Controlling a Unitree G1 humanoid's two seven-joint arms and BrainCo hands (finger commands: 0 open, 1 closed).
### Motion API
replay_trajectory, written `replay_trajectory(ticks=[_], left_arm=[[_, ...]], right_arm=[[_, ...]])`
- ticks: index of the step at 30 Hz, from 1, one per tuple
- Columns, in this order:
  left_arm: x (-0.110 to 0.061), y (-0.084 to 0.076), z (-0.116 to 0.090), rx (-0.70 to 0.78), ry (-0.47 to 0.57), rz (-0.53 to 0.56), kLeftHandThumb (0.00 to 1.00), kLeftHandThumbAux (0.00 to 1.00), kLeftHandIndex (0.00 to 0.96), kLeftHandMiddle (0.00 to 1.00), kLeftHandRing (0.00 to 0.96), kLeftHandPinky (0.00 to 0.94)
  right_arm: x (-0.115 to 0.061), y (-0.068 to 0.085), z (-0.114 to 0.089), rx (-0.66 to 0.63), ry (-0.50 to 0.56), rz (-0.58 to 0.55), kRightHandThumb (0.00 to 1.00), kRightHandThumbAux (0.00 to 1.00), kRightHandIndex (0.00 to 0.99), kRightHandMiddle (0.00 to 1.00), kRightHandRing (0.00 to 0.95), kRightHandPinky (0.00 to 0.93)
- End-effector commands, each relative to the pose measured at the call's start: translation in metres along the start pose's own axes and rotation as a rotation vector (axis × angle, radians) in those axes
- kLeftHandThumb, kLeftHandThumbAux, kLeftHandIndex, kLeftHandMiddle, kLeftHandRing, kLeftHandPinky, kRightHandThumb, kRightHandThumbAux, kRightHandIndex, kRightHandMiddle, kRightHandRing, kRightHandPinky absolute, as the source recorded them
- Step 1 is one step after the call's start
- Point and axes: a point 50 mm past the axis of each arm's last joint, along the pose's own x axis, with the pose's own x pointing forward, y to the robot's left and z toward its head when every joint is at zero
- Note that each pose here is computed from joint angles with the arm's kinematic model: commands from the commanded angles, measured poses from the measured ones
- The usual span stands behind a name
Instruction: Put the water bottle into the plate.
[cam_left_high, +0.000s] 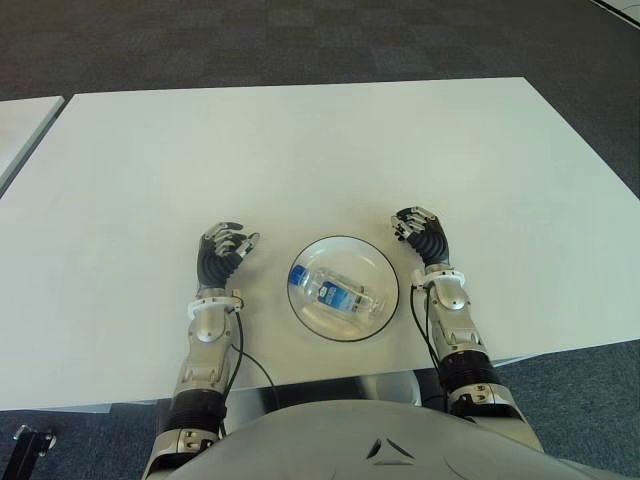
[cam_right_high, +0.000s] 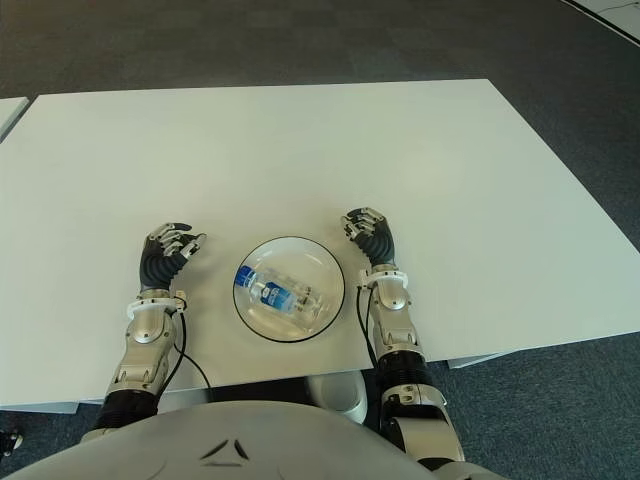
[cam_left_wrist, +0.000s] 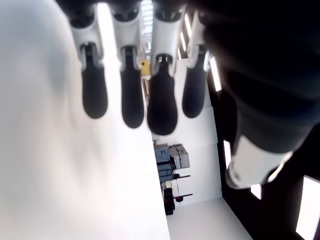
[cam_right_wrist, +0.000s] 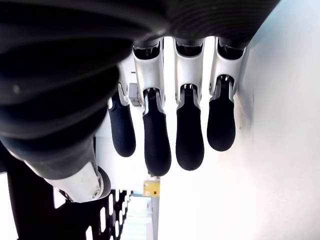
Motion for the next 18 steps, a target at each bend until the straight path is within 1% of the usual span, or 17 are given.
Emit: replay_trajectory(ticks=[1, 9, 18], left_arm=[[0.0004, -0.0031, -0.0015, -0.001, 0.02, -0.041, 0.701, 0.718, 0.432, 0.697, 0.685, 0.662], [0.001, -0.0053, -0.0038, -0.002, 0.039, -0.045, 0.702, 0.718, 0.432, 0.694, 0.684, 0.663], [0.0017, -0.0063, -0.0052, -0.005, 0.058, -0.044, 0.703, 0.717, 0.432, 0.676, 0.665, 0.628]], right_arm=[[-0.0056, 0.0012, -0.0106, 0.015, 0.061, 0.002, 0.706, 0.73, 0.432, 0.587, 0.597, 0.609], [-0.0059, 0.0019, -0.0105, 0.021, 0.064, 0.002, 0.707, 0.73, 0.432, 0.591, 0.607, 0.616], [-0.0058, 0.0019, -0.0107, 0.024, 0.068, 0.002, 0.707, 0.73, 0.432, 0.589, 0.602, 0.607]])
